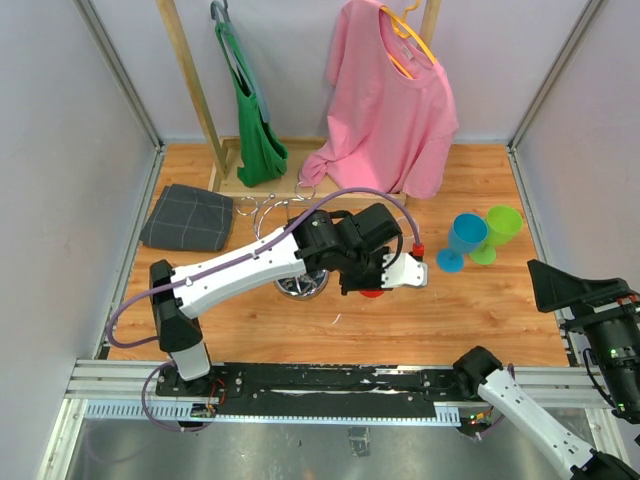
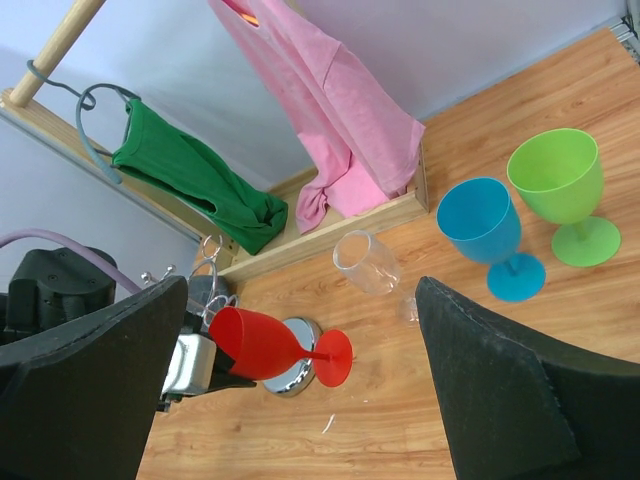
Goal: Take the wine glass off the wine glass rack
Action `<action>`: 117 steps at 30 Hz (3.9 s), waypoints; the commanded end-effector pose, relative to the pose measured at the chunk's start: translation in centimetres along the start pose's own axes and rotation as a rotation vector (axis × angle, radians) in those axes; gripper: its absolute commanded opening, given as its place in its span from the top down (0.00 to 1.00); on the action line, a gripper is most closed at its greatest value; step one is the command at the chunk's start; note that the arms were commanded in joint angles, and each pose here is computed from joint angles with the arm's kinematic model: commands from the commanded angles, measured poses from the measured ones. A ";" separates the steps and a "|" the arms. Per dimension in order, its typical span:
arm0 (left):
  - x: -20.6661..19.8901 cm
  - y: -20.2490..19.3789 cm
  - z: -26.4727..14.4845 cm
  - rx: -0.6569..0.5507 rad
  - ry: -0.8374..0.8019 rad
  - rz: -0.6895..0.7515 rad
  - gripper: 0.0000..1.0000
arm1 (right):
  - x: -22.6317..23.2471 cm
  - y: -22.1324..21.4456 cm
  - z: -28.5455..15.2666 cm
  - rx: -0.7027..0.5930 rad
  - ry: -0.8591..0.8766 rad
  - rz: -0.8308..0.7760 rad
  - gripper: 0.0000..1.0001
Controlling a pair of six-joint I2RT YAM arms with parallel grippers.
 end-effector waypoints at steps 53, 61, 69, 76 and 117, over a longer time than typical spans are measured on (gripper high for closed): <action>10.9 -2.3 9.4 0.245 -0.093 -0.099 1.00 | -0.6 0.7 -1.6 -0.065 0.044 0.090 0.01; 10.9 -2.3 9.4 0.246 -0.098 -0.099 0.91 | -0.6 0.6 -1.5 -0.063 0.043 0.088 0.01; 10.8 -1.7 8.4 0.219 -0.085 -0.097 0.58 | -0.6 0.2 -1.2 -0.050 0.037 0.079 0.01; 10.9 -0.8 6.6 0.188 -0.057 -0.085 0.45 | -0.5 -0.1 -1.0 -0.048 0.038 0.082 0.02; 18.1 -22.9 -26.2 -0.758 0.931 -0.767 0.22 | 4.2 -18.0 24.9 0.244 -0.120 -0.643 0.02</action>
Point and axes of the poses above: each gripper's point midway between its finger pads, its own z axis out along the fingers, its own x axis along the line the jaws close on, y = z × x, the point moved 7 cm from there along -z, back along the fingers, and after that the axes turned 12 degrees about -z, right-handed, at the moved point
